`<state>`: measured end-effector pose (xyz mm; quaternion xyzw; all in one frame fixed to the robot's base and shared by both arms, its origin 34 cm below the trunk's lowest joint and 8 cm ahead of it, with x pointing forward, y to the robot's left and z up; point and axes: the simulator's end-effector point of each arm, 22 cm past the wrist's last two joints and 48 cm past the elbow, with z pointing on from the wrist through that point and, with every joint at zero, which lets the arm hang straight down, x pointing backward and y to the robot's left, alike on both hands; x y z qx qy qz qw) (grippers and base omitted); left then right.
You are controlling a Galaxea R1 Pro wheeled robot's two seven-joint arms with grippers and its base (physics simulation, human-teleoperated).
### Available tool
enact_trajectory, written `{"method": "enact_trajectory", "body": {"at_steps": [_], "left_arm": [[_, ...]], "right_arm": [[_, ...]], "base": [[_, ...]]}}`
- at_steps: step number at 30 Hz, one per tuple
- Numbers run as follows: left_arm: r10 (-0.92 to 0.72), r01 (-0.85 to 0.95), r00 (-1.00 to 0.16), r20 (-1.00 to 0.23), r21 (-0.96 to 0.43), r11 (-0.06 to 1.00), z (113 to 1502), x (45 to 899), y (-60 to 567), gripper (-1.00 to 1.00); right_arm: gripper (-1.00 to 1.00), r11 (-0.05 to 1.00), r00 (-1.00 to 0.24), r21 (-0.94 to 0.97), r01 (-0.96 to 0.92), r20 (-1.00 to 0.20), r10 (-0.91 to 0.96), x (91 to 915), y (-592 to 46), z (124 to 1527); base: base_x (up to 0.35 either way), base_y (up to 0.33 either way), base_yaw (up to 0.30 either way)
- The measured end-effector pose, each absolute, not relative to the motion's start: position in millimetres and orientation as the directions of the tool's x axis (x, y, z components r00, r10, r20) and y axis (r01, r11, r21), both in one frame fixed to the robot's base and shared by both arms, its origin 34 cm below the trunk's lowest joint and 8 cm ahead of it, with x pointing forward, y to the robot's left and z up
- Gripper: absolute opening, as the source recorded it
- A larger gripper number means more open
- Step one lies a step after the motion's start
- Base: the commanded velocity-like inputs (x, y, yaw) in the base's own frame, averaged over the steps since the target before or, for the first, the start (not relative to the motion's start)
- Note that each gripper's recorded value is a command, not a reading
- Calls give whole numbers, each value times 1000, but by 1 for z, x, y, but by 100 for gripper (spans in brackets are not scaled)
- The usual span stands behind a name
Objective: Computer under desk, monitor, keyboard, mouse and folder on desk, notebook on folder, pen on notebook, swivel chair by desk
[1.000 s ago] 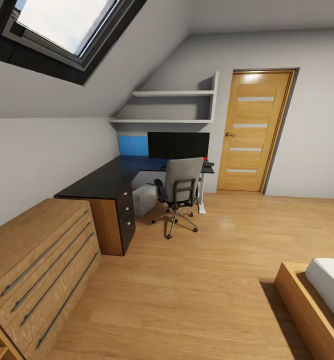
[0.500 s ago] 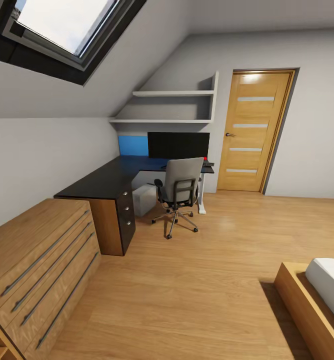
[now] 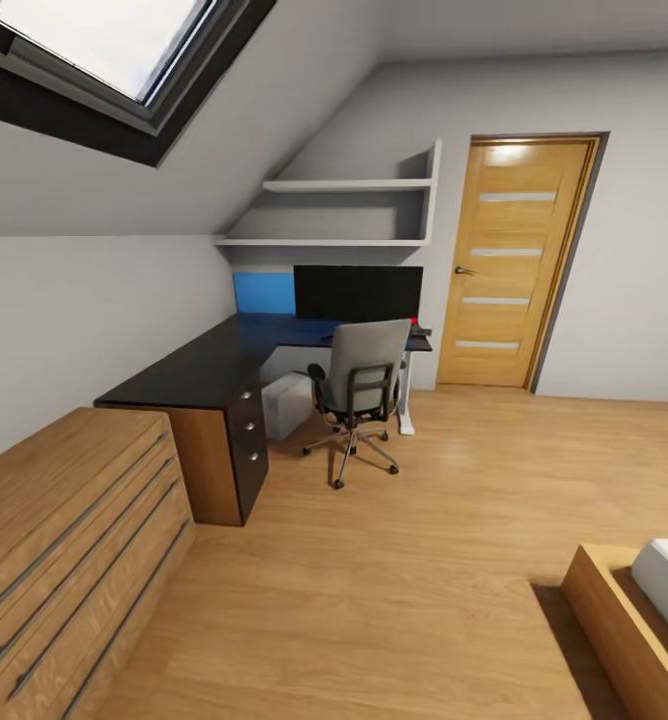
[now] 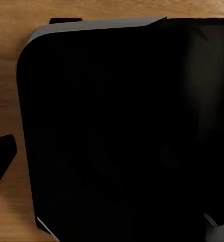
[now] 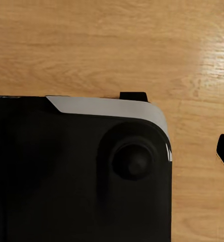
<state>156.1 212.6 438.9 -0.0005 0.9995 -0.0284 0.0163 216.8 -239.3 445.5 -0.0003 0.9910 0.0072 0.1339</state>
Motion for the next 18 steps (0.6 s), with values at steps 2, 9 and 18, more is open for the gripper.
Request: {"method": "enact_trajectory", "body": {"at_steps": [2, 9, 18], "left_arm": [[-2, 1, -999, -39, -57, 998, 439, 159, 213, 100], [-2, 5, -993, -121, -57, 998, 442, 199, 213, 100], [-4, 6, -983, -182, -57, 998, 447, 229, 210, 100]], "right_arm": [[100, 1000, -964, 14, -3, -267, 1, 217, -239, 446], [100, 1000, -939, 25, -12, -345, -2, 235, -234, 451], [100, 999, -889, -34, 0, -457, -16, 259, -277, 462]], "base": [[327, 0, 0], [329, 0, 0], [329, 0, 0]]}}
